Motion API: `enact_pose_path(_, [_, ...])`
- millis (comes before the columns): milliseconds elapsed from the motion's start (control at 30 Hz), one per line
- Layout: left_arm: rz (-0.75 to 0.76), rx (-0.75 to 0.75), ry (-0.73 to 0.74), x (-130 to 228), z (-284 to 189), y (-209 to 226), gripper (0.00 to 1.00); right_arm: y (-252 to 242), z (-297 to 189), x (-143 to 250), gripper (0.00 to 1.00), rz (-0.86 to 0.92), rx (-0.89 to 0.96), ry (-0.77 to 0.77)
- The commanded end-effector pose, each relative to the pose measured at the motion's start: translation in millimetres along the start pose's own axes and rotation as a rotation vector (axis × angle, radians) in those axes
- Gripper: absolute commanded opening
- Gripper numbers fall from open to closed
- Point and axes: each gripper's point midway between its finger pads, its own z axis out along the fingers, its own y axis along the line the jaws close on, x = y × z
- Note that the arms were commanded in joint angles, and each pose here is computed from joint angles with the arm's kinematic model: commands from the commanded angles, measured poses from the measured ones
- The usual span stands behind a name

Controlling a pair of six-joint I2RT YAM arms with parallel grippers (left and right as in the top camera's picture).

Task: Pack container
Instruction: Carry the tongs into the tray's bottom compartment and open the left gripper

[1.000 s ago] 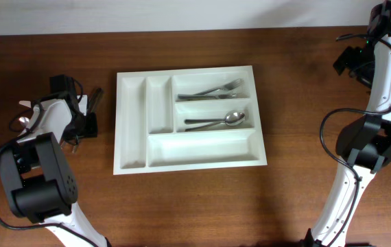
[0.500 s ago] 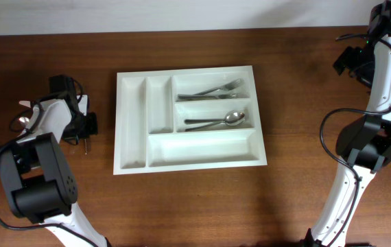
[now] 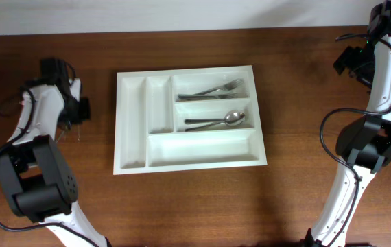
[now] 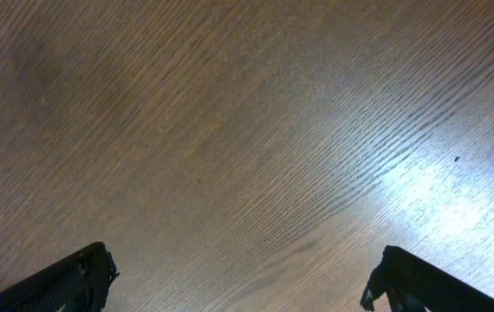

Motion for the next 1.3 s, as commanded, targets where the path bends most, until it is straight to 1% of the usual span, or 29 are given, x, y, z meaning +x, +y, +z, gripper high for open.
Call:
enact_pose_path(0, [-0.001, -0.018, -0.117, -41.1, -53.0, 8.2, 0.02, -0.4, -22.6, -7.5, 0.99, 0.006, -0.027, -0.05])
enact_pose_path(100, [0.037, -0.017, -0.158, -54.9, -85.3, 3.9, 0.02, -0.4, -22.6, -7.5, 0.99, 0.006, -0.027, -0.05])
enact_pose_path(200, [0.117, -0.006, -0.183, -61.2, -110.0, -8.7, 0.02, -0.4, -22.6, -7.5, 0.99, 0.006, -0.027, -0.05])
enact_pose_path(267, [0.231, 0.036, -0.193, -61.6, -123.3, -27.8, 0.02, -0.4, -22.6, -7.5, 0.99, 0.006, -0.027, -0.05])
enact_pose_path(367, [0.433, 0.122, -0.183, -51.7, -136.0, -67.2, 0.02, -0.4, -22.6, -7.5, 0.99, 0.006, -0.027, -0.05])
enact_pose_path(467, [0.625, 0.228, -0.154, -32.0, -142.1, -110.6, 0.02, -0.4, -22.6, -7.5, 0.99, 0.006, -0.027, -0.05])
enact_pose_path(600, [0.889, 0.375, -0.091, 7.7, -152.3, -163.6, 0.02, -0.4, -22.6, -7.5, 0.99, 0.006, -0.027, -0.05])
enact_pose_path(667, [0.987, 0.429, -0.062, 26.5, -158.3, -185.8, 0.02, -0.4, -22.6, -7.5, 0.99, 0.006, -0.027, -0.05])
enact_pose_path(833, [1.168, 0.493, 0.008, 67.5, -170.8, -229.6, 0.02, -0.4, -22.6, -7.5, 0.99, 0.006, -0.027, -0.05])
enact_pose_path(1067, [1.392, 0.555, 0.066, 121.2, -183.5, -285.6, 0.02, -0.4, -22.6, -7.5, 0.99, 0.006, -0.027, -0.05])
enact_pose_path(1167, [1.468, 0.574, 0.1, 141.1, -177.9, -300.7, 0.02, -0.4, -22.6, -7.5, 0.99, 0.006, -0.027, -0.05])
enact_pose_path(1267, [1.5, 0.58, 0.136, 155.7, -161.2, -310.5, 0.02, -0.4, -22.6, -7.5, 0.99, 0.006, -0.027, -0.05])
